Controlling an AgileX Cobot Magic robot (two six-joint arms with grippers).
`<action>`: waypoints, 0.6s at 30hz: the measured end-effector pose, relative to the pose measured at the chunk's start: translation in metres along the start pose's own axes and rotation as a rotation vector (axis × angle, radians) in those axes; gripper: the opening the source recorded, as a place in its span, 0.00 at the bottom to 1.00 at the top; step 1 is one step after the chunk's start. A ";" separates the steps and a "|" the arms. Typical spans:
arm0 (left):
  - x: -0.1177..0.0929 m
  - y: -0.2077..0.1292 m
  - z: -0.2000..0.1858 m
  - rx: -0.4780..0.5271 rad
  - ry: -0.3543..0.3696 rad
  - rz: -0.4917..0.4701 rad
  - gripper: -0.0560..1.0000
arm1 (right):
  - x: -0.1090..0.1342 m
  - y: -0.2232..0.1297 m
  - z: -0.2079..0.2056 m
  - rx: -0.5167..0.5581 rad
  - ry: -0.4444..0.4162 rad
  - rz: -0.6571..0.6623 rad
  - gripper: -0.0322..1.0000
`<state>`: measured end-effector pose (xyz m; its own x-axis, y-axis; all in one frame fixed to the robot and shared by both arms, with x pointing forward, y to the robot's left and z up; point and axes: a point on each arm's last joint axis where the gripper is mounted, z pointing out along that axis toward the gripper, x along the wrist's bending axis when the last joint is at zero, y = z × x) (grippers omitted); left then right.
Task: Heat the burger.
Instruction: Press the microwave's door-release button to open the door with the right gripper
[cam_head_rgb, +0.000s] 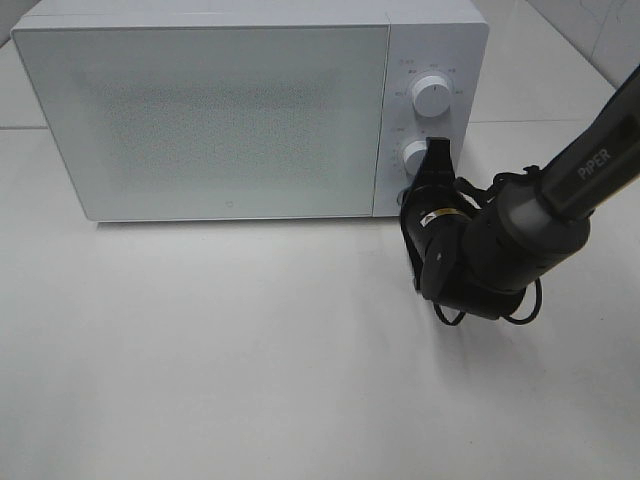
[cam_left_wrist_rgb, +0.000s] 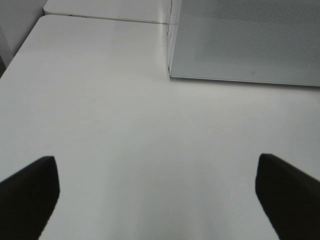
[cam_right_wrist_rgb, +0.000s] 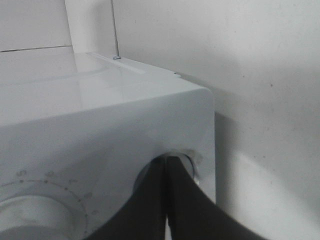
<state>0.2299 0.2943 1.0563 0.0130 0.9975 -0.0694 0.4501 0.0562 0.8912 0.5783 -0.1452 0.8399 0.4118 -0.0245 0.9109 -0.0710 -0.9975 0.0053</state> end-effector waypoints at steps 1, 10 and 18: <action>0.000 0.000 0.000 0.000 0.000 0.000 0.99 | 0.000 0.000 0.001 -0.004 -0.003 0.000 0.06; 0.000 0.000 0.000 0.000 0.000 0.000 0.99 | -0.001 -0.005 0.006 -0.030 0.002 0.012 0.06; 0.000 0.000 0.000 0.000 0.000 0.000 0.99 | 0.002 -0.010 0.010 -0.054 0.027 0.000 0.06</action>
<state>0.2299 0.2943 1.0563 0.0130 0.9975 -0.0694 0.4501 0.0562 0.8912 0.5892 -0.1360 0.8380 0.3870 -0.0215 0.9218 -0.1199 -0.9924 0.0272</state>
